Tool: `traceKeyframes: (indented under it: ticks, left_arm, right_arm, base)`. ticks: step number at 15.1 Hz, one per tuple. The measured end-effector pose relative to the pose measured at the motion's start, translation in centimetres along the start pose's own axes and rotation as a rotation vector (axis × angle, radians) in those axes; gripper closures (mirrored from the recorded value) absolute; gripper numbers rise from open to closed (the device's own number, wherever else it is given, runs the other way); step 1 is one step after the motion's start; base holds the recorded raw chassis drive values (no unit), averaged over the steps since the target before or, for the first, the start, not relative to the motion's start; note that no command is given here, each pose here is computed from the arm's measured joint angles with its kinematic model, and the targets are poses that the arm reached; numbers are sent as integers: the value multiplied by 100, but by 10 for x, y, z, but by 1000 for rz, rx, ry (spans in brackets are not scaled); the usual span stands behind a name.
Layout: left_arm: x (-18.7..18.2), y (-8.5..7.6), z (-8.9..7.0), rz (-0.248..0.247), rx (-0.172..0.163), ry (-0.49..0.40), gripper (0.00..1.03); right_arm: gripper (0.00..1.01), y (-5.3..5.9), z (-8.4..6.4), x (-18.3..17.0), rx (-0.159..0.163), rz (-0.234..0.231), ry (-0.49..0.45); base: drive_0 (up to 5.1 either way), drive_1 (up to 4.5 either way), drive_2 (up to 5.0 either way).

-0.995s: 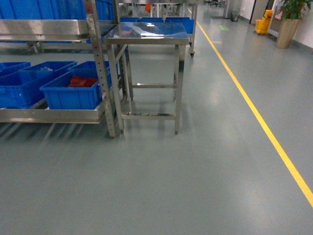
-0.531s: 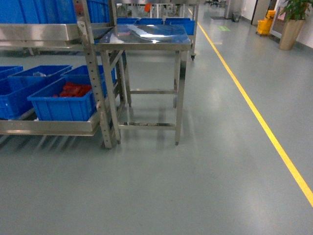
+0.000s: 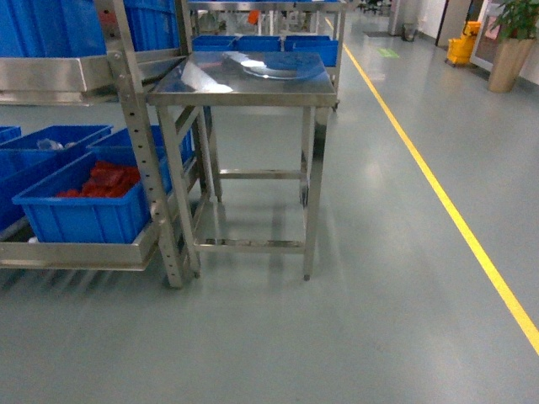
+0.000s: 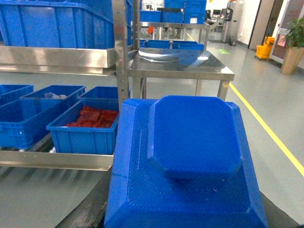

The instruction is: Sort blue parts and orange caps into right shelf containers

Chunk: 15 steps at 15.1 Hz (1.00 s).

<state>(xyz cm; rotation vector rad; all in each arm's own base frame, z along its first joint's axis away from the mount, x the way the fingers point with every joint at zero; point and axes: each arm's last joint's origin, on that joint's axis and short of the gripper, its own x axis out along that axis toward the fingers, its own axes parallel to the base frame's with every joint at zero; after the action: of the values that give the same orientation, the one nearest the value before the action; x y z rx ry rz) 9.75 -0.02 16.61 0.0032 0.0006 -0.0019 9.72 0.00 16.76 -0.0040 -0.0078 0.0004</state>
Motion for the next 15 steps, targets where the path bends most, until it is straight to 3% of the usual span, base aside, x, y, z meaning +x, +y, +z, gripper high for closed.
traceKeyframes:
  ticks: [15]
  left_arm:
    - [0,0,0,1,0,4,59]
  right_arm:
    - [57,0,0,0,0,0,5]
  base:
    - [8,426,-410]
